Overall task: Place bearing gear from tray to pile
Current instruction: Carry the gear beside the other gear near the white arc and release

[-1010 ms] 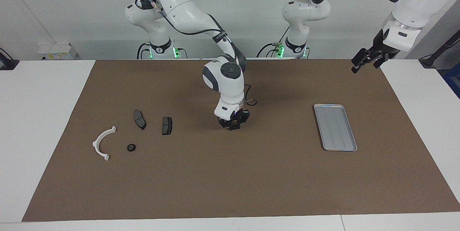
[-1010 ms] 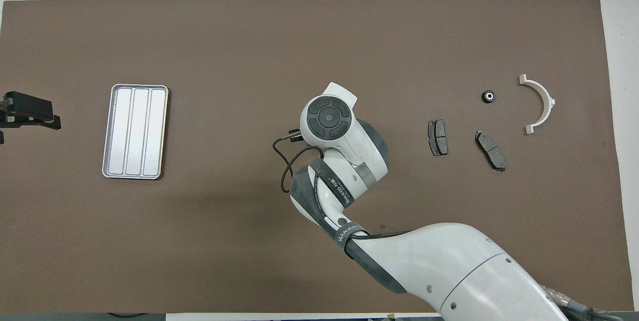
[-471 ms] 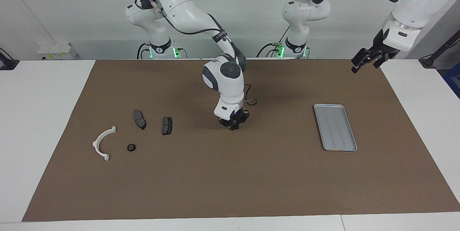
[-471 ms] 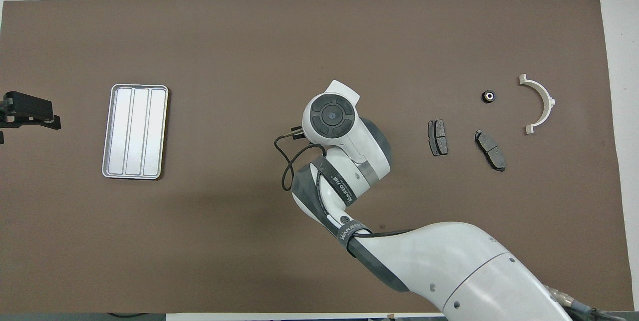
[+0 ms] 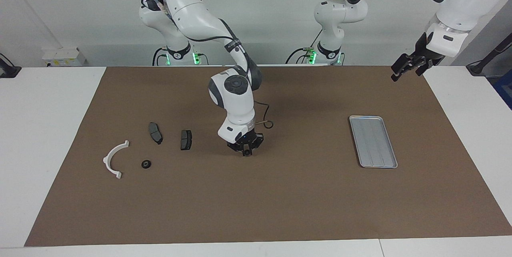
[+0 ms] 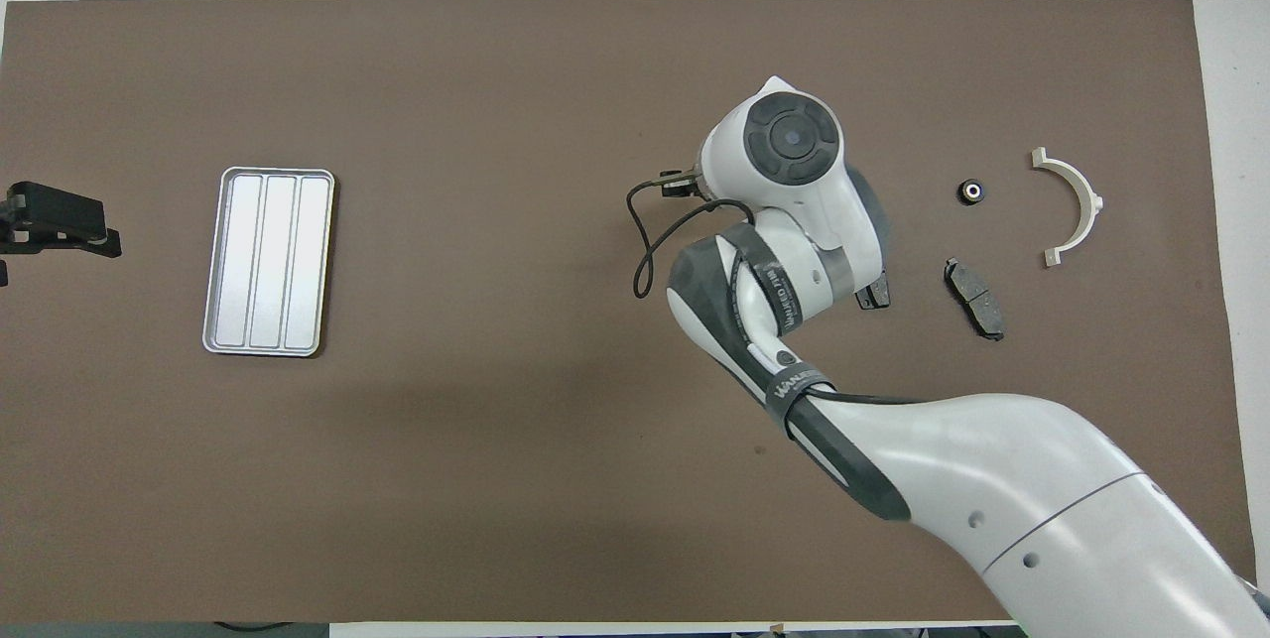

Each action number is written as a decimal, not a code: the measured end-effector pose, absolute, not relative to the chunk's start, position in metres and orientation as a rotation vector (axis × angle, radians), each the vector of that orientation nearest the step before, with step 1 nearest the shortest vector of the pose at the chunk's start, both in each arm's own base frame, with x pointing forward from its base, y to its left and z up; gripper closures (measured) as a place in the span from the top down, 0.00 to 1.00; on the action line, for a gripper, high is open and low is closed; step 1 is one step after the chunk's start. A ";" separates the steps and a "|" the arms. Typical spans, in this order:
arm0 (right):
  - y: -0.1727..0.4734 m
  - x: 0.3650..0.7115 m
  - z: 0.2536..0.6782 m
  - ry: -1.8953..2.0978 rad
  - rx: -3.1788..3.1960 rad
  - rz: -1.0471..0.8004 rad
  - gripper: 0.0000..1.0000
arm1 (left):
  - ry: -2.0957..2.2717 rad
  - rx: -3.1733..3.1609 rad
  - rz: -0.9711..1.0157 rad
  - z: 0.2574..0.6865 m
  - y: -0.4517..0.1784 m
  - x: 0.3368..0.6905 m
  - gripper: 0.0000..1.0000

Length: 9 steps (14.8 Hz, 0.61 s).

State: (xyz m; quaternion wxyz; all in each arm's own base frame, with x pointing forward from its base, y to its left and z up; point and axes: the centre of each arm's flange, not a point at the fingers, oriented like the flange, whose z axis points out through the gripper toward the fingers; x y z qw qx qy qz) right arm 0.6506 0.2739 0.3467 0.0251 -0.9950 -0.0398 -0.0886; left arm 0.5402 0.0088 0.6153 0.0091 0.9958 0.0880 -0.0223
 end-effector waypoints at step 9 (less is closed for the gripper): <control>0.064 0.692 0.388 -0.204 -3.065 -0.243 0.24 | 0.274 3.111 -0.070 0.615 0.009 0.540 1.00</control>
